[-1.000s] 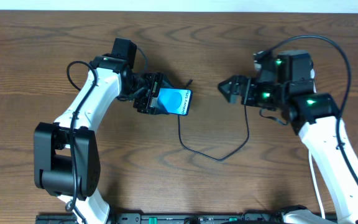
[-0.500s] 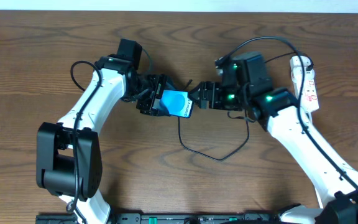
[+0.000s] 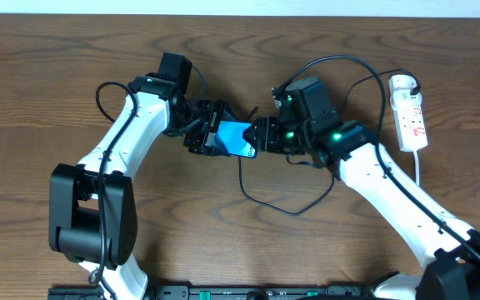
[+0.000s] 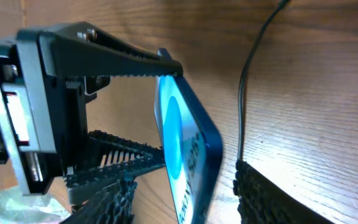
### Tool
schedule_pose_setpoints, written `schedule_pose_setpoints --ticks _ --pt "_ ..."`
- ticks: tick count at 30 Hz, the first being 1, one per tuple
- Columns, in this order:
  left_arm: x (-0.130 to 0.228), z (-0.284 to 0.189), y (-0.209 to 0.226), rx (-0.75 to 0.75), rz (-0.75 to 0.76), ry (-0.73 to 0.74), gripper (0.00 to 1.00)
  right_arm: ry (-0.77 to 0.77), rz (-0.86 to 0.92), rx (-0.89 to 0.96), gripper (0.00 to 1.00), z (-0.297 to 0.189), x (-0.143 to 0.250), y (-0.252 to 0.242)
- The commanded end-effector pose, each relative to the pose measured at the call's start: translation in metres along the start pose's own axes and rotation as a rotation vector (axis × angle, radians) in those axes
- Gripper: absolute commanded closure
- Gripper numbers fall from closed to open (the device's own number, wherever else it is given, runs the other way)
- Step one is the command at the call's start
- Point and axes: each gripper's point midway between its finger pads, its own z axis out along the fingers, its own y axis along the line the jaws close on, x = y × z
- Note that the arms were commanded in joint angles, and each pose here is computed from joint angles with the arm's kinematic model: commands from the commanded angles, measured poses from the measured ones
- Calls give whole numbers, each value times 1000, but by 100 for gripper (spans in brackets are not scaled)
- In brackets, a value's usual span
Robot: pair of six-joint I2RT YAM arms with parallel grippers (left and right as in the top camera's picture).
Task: Plug charger to phone and switch on socket
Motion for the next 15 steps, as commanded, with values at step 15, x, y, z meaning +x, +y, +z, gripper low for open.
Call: schedule_pose_setpoints --ticks 15 --pt "23 -11 -5 32 10 78 46 -5 16 -3 67 23 -4 5"
